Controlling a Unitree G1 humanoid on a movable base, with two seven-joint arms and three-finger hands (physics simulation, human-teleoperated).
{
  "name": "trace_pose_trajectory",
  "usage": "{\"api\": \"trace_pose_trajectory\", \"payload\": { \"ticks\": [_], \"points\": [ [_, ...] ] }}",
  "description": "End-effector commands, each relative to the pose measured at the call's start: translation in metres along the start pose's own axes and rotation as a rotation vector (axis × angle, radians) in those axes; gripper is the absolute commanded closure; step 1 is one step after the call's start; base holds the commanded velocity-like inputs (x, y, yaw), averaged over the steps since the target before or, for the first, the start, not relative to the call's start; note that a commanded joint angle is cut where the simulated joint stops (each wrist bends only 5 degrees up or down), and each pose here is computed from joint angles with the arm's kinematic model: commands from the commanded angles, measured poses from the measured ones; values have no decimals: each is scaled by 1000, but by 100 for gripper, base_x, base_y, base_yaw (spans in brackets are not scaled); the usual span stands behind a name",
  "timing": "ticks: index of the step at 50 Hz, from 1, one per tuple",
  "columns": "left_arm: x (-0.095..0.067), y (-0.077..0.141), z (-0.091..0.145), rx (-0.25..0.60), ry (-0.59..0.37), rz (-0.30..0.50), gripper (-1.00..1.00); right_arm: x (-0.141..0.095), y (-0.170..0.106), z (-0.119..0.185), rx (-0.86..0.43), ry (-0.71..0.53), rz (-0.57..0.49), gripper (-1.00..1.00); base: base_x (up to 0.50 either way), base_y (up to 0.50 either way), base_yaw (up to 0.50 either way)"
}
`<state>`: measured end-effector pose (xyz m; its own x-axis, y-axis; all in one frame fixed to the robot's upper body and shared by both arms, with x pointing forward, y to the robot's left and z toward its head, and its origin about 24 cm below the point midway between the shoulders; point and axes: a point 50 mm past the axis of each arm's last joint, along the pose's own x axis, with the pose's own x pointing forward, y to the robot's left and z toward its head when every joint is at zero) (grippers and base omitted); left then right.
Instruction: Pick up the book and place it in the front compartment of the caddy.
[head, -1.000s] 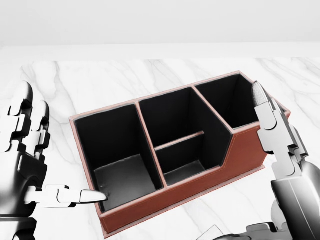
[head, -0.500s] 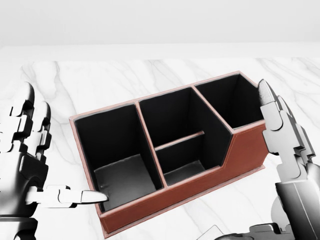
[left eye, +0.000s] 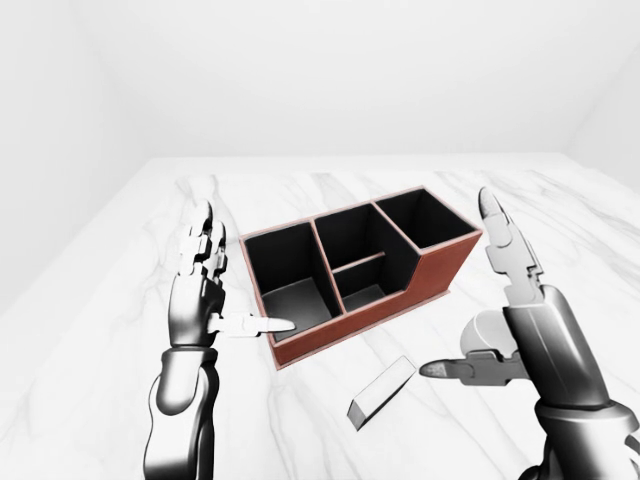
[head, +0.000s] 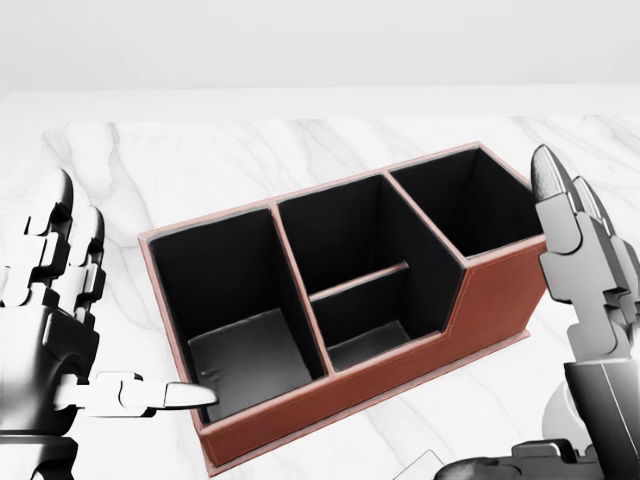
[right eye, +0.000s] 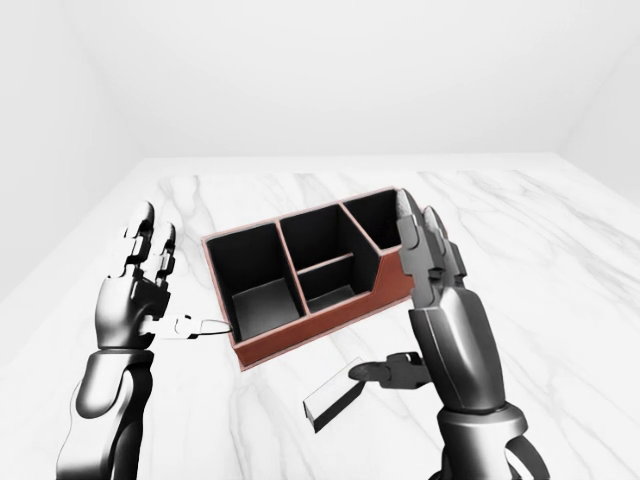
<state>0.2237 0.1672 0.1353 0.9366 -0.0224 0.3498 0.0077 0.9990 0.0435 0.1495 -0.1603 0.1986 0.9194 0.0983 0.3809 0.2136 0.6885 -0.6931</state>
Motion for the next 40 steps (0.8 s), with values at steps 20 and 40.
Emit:
{"api": "trace_pose_trajectory", "payload": {
  "ticks": [20, 40],
  "points": [
    [0, -1, -2, 3, 10, -3, -100, -1, -4, -4, -8, 17, -21, -100, 0, 0, 0],
    [0, -1, -1, 5, 6, -4, -100, -4, -6, -7, 2, 30, -26, -100, 0, 0, 0]
  ]
}}
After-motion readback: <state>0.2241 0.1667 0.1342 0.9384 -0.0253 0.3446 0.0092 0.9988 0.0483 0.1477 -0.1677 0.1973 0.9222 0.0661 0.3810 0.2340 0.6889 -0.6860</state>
